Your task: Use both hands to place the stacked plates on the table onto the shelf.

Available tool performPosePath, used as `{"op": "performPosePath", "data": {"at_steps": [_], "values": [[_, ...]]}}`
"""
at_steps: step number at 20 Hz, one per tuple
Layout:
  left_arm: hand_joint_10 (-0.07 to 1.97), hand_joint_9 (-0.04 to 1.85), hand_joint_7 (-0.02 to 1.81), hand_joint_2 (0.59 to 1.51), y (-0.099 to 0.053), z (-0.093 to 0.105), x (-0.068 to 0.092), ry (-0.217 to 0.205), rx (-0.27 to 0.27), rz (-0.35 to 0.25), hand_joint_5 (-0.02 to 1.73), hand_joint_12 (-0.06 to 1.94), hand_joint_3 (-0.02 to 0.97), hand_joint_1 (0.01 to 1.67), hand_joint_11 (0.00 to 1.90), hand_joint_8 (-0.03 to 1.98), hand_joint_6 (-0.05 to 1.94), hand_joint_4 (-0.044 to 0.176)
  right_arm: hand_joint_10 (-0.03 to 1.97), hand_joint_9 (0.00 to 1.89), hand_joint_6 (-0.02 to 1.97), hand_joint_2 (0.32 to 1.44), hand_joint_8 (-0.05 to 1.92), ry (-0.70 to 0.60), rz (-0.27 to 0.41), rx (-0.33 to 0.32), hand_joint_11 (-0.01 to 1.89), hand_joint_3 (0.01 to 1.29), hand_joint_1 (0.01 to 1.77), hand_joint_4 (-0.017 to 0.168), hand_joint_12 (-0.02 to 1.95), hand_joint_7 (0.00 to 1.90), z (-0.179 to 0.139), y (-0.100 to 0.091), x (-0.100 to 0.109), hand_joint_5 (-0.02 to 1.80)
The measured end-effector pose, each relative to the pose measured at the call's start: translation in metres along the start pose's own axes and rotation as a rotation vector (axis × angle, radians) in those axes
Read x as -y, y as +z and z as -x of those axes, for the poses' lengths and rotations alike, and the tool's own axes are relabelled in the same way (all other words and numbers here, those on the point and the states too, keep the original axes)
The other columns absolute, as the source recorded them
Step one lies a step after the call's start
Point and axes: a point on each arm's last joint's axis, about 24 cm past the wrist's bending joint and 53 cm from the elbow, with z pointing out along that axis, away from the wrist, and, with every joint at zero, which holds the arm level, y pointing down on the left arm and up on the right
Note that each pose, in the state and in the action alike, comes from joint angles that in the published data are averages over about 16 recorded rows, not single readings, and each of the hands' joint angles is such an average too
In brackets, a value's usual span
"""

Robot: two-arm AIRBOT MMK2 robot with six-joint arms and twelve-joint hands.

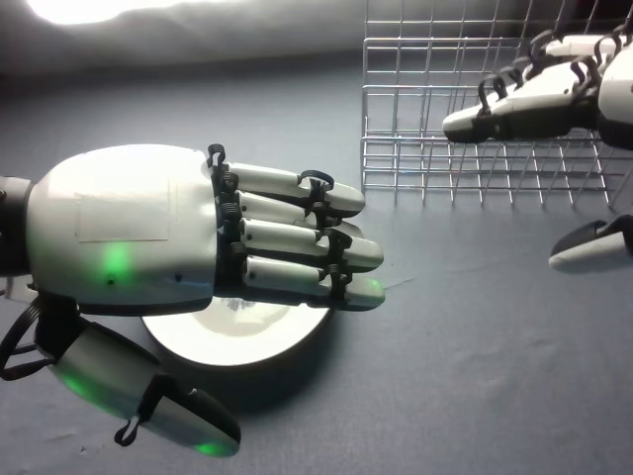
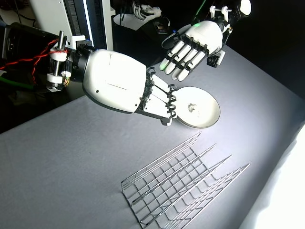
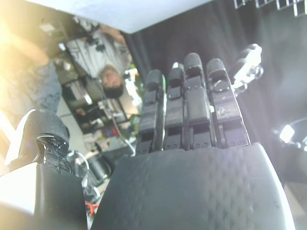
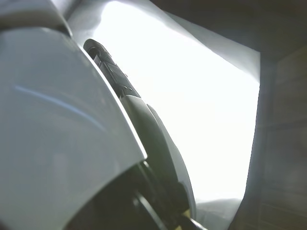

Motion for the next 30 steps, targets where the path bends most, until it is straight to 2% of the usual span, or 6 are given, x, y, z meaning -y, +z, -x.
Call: {"op": "performPosePath", "data": {"at_steps": [8, 13, 19, 30], "values": [[0.01, 0.07, 0.05, 1.053, -0.001, 0.001, 0.001, 0.004, -0.017, -0.009, 0.06, 0.01, 0.053, 0.05, 0.05, 0.0, 0.01, 0.003, 0.02, 0.09, 0.02, 1.24, 0.01, -0.005, 0.0, 0.0, 0.01, 0.03, 0.22, -0.002, 0.25, 0.1, 0.0, 0.0, 0.0, 0.09], [0.02, 0.02, 0.02, 1.044, -0.005, 0.002, 0.001, 0.006, -0.046, -0.021, 0.02, 0.0, 0.037, 0.03, 0.02, 0.0, 0.01, 0.002, 0.01, 0.03, 0.02, 1.29, 0.01, -0.011, -0.001, -0.003, 0.01, 0.02, 0.07, -0.002, 0.04, 0.03, -0.001, -0.001, 0.001, 0.04], [0.02, 0.02, 0.02, 1.028, -0.017, -0.006, -0.011, 0.031, -0.129, -0.012, 0.02, 0.0, 0.028, 0.03, 0.02, 0.0, 0.01, 0.001, 0.01, 0.02, 0.02, 1.28, 0.01, -0.018, -0.001, -0.007, 0.02, 0.01, 0.11, -0.002, 0.0, 0.02, -0.002, -0.001, 0.001, 0.02], [0.02, 0.02, 0.02, 1.003, -0.046, -0.044, -0.046, 0.115, -0.324, 0.053, 0.02, 0.0, 0.012, 0.02, 0.02, 0.0, 0.01, 0.001, 0.01, 0.02, 0.02, 1.2, 0.01, -0.028, 0.001, -0.01, 0.02, 0.01, 0.21, -0.002, 0.0, 0.02, -0.003, -0.002, 0.001, 0.03]]}}
